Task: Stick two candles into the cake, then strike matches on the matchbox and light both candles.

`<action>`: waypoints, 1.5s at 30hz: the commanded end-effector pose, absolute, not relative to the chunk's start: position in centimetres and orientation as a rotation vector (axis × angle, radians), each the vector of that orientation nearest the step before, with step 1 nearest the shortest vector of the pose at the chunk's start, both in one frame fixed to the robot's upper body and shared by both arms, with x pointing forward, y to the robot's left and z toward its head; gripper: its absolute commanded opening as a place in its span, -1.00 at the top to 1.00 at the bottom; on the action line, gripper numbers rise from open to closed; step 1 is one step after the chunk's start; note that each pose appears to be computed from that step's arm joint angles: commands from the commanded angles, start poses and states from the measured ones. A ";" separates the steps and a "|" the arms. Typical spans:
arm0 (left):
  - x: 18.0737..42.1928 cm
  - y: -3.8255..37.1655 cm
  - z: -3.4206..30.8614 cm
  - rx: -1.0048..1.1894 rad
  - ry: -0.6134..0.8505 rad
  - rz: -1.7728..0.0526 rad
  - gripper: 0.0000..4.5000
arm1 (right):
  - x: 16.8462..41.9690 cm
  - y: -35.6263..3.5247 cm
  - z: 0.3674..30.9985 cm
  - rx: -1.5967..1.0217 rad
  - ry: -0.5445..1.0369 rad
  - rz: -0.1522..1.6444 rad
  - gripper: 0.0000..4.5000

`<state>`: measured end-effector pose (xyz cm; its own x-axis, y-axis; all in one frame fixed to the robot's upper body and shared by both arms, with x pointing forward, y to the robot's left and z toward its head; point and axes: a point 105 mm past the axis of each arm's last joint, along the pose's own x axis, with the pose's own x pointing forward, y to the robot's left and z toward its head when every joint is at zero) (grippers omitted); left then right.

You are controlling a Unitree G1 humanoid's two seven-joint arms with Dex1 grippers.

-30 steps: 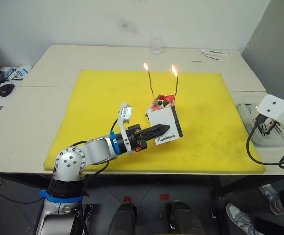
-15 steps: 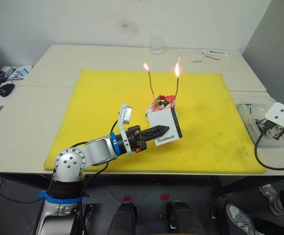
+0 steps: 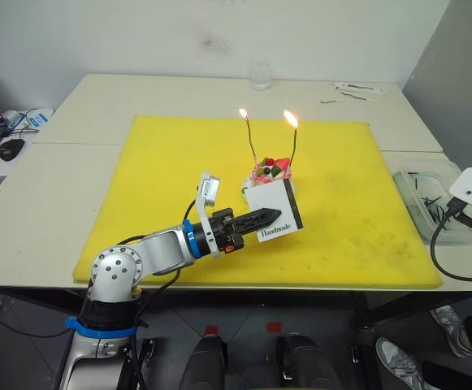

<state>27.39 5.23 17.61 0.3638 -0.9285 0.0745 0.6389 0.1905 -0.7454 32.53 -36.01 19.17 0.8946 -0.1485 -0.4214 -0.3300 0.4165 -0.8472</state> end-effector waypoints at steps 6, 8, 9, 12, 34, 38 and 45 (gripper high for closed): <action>27.6 4.7 14.6 -0.547 0.569 -1.103 1.00 | 32.2 -22.5 21.3 -0.984 0.163 0.646 -0.98; 27.9 4.2 13.7 -0.497 0.609 -1.076 1.00 | 30.4 -18.4 20.7 -0.853 0.122 0.855 -0.98; 28.0 4.1 13.4 -0.495 0.630 -1.068 1.00 | 29.4 -16.9 20.4 -0.803 0.117 0.940 -0.98; 28.9 3.8 12.4 -0.501 0.701 -1.009 1.00 | 27.0 -14.0 19.2 -0.755 0.127 1.117 -0.98; 30.6 5.6 12.2 -0.583 0.808 -0.859 -0.11 | 27.8 -13.3 17.4 -0.695 0.129 1.051 -1.00; 30.5 7.0 12.0 -0.564 0.799 -0.827 -0.67 | 28.1 -13.9 16.5 -0.690 0.151 1.023 -1.00; 29.5 10.0 12.3 -0.452 0.765 -0.795 -0.99 | 28.8 -15.6 15.8 -0.632 0.164 0.961 -1.00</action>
<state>29.55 9.00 12.04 0.4291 -0.7962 -0.4265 0.4567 0.5986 -0.6581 28.48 -15.03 14.76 0.5393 0.7172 -0.4413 -0.8347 0.3862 -0.3925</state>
